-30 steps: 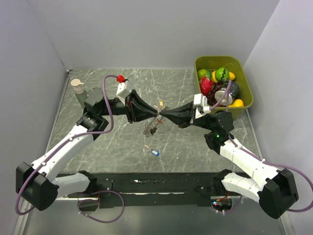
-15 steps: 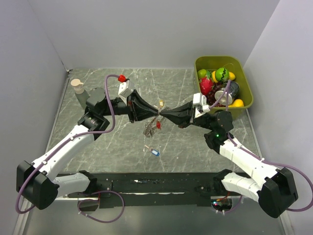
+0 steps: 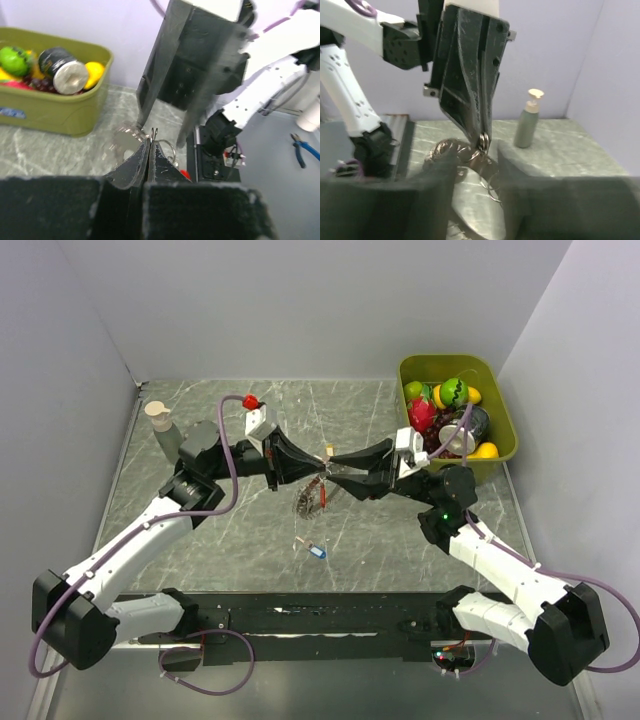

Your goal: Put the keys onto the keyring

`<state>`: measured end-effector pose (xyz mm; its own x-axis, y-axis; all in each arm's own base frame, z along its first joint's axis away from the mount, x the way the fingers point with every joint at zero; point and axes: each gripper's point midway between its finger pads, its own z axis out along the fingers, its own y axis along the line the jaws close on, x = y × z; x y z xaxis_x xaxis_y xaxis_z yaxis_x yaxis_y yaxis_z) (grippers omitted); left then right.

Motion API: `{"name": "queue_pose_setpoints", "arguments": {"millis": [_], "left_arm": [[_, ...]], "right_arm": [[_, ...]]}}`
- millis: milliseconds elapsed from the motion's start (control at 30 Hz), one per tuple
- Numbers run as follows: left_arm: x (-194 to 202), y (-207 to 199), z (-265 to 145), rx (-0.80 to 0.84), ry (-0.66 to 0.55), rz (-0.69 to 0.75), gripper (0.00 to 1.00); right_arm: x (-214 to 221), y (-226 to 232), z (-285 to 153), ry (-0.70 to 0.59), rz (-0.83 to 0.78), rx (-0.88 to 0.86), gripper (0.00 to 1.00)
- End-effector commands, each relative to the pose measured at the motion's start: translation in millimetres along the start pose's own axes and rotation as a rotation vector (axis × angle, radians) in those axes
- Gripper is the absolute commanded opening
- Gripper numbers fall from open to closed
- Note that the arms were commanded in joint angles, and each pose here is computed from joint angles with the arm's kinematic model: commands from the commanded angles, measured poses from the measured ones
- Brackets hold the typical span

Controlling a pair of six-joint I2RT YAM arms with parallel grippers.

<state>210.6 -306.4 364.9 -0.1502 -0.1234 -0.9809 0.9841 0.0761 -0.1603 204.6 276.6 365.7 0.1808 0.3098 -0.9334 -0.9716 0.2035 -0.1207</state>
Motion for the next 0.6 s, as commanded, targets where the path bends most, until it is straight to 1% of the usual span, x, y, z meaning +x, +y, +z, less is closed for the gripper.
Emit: {"name": "queue_pose_setpoints", "arguments": {"millis": [0,33,67,100,133,167,233,267,300,333,367,433,467,500,533,567], "left_arm": [[-8,11,-9,-0.121,-0.038,0.072,0.01],[-9,14,-11,-0.144,-0.038,0.095,0.01],[-9,18,-15,-0.192,-0.04,0.096,0.01],[-6,22,-18,-0.219,-0.032,0.092,0.01],[-6,25,-20,-0.247,-0.027,0.11,0.01],[-4,28,-25,-0.281,-0.017,0.107,0.01],[-5,36,-32,-0.347,-0.011,0.127,0.01],[-8,35,-37,-0.365,-0.015,0.136,0.01],[-8,40,-42,-0.403,-0.009,0.141,0.01],[-9,41,-46,-0.423,-0.011,0.144,0.01],[-13,40,-51,-0.44,-0.021,0.154,0.01],[-15,47,-62,-0.49,-0.021,0.15,0.01],[-17,48,-67,-0.503,-0.024,0.149,0.01],[-17,56,-76,-0.54,-0.02,0.129,0.01],[-18,58,-81,-0.55,-0.017,0.119,0.01],[-18,63,-85,-0.568,-0.014,0.108,0.01]], "right_arm": [[-32,2,-2,-0.078,-0.086,0.031,0.66],[-32,-1,-4,-0.085,-0.086,0.058,0.79],[-27,-16,-11,-0.1,-0.053,0.164,0.87],[-31,-19,-17,-0.129,-0.047,0.21,0.94],[-31,-24,-22,-0.146,-0.036,0.255,1.0],[-26,-33,-32,-0.148,-0.012,0.322,1.0],[-15,-45,-39,-0.102,0.029,0.384,1.0],[3,-53,-43,-0.011,0.097,0.433,1.0],[9,-63,-46,0.024,0.126,0.495,1.0],[22,-69,-51,0.086,0.168,0.541,1.0],[40,-75,-55,0.194,0.248,0.593,1.0],[64,-84,-64,0.322,0.334,0.674,1.0],[71,-92,-59,0.375,0.38,0.693,1.0],[98,-84,-72,0.502,0.464,0.721,1.0],[97,-86,-66,0.527,0.492,0.715,1.0],[123,-86,-70,0.613,0.558,0.723,1.0]]}}
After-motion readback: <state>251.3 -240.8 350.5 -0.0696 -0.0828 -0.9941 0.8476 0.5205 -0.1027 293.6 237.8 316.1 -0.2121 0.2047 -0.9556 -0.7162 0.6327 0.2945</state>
